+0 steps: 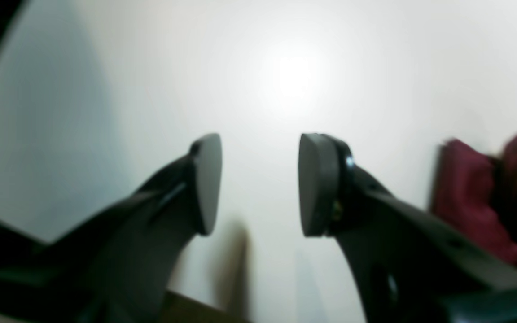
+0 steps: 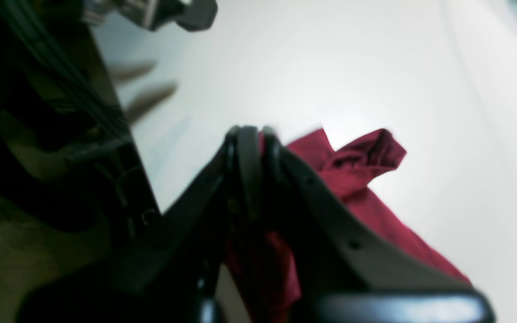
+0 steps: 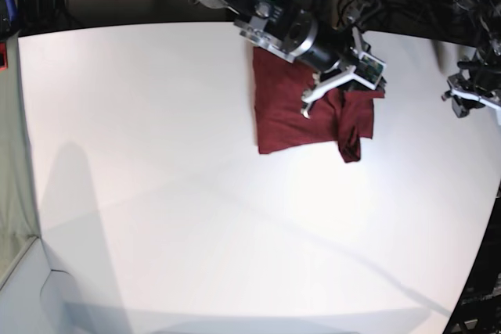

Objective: Layout the t-shirt on the table in an organized manner, then fold the t-shirt properly
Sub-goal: 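Release the fabric with the right gripper and tuck the loose edge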

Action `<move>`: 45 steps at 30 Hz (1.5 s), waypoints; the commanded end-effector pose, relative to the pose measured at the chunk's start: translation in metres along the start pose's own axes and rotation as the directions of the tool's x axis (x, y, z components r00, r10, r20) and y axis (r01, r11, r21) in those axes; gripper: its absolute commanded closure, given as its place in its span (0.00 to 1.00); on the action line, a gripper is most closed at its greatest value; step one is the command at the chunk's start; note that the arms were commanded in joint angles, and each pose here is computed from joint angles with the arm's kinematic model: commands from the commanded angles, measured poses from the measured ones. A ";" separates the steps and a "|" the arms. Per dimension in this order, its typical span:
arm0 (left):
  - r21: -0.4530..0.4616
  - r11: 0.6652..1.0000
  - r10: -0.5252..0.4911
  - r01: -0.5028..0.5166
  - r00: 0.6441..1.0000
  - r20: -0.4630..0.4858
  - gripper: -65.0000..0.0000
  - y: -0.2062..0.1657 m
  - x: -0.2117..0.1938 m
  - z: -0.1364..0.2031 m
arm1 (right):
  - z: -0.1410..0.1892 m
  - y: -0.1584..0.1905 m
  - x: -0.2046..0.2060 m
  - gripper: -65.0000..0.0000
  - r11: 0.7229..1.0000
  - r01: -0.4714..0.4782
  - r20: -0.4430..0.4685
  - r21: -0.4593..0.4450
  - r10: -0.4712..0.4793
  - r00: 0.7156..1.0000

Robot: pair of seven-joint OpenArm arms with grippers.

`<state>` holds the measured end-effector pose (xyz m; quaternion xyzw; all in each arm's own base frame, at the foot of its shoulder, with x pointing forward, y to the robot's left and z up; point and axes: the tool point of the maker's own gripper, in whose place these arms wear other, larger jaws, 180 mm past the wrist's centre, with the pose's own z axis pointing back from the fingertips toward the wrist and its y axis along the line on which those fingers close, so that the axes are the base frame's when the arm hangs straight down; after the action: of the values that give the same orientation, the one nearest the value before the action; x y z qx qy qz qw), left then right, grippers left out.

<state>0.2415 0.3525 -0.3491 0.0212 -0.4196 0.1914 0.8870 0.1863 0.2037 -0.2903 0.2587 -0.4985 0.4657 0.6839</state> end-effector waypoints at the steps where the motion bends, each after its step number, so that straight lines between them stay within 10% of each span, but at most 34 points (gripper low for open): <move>1: -0.003 1.000 -0.006 0.006 0.999 0.050 0.58 0.001 0.016 0.003 | 0.003 0.014 0.010 1.00 1.000 -0.005 0.041 0.028 0.004 0.999; 24: 0.011 1.000 -0.013 0.012 0.997 0.079 0.58 0.006 0.030 0.004 | -0.009 0.061 -0.038 1.00 0.989 -0.025 -0.088 0.148 0.039 0.995; 33: 0.015 1.000 -0.025 0.024 0.998 0.066 0.57 0.011 0.032 0.001 | 0.003 0.055 -0.056 0.67 0.988 -0.053 -0.112 0.146 0.070 0.991; 45: -0.051 0.998 0.021 -0.027 0.995 -0.096 0.57 -0.001 0.006 0.000 | 0.031 0.015 -0.019 0.65 0.999 -0.040 -0.008 0.036 0.041 0.999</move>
<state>0.2360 0.3488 -0.3590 -0.0188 -0.3584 0.1985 0.9120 0.1695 0.1716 -0.3114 0.2302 -0.4844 0.4894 0.6876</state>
